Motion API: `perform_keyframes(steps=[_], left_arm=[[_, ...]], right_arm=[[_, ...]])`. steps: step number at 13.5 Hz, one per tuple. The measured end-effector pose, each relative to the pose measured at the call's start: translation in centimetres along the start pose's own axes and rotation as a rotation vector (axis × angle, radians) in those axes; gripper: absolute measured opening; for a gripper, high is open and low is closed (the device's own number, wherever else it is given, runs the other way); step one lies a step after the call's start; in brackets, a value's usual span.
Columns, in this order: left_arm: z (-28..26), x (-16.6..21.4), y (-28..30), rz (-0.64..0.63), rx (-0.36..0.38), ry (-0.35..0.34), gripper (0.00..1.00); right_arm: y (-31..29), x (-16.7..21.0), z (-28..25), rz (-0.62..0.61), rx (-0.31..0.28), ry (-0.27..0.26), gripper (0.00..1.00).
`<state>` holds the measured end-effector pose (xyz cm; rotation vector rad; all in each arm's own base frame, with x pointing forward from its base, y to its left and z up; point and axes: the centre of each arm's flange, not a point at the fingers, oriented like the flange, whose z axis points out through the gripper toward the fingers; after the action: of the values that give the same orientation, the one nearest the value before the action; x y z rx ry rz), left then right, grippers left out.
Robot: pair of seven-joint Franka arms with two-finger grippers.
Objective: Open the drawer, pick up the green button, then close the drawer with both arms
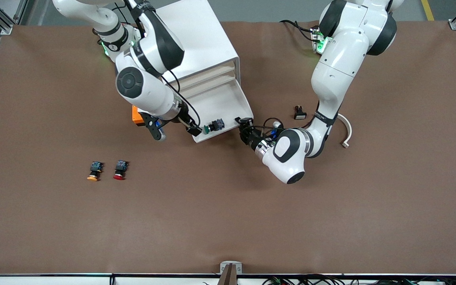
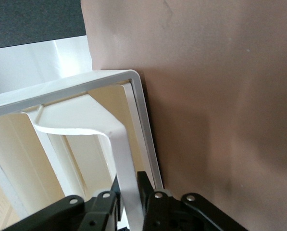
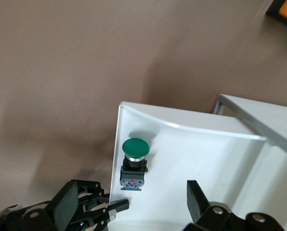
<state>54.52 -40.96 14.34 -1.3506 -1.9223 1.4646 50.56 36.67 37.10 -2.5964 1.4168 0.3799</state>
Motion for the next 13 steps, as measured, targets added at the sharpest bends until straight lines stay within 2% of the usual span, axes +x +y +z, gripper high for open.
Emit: perform_keyframes(steps=[1, 3, 5, 7, 8, 11, 13], left_arm=[[-0.3, -0.1, 0.3, 0.007, -0.024, -0.012, 0.28], [-1.8, 0.4, 1.0, 0.005, -0.073, -0.026, 0.53], [-4.2, 0.9, 1.3, 0.003, -0.12, -0.041, 0.74], [-8.1, 2.0, 1.1, -0.008, -0.197, -0.034, 0.95], [-10.3, 2.8, 0.8, -0.015, -0.24, -0.01, 1.0], [-14.0, 4.8, -0.7, -0.023, -0.325, 0.112, 1.0], [-15.0, 4.5, -1.8, 0.023, -0.357, 0.149, 1.0]], right_arm=[[-0.2, -0.5, 1.1, 0.001, 0.003, 0.007, 1.0], [-0.6, -0.9, 3.2, 0.008, 0.011, 0.026, 1.0], [-1.0, -1.1, 5.3, 0.014, 0.018, 0.057, 1.0], [-1.0, -1.4, 7.1, 0.013, 0.011, 0.076, 1.0], [-1.1, -1.5, 7.8, 0.015, 0.014, 0.079, 1.0], [-1.2, -2.4, 9.8, 0.02, 0.023, 0.096, 1.0], [-1.2, -2.8, 10.7, 0.014, 0.02, 0.099, 1.0]])
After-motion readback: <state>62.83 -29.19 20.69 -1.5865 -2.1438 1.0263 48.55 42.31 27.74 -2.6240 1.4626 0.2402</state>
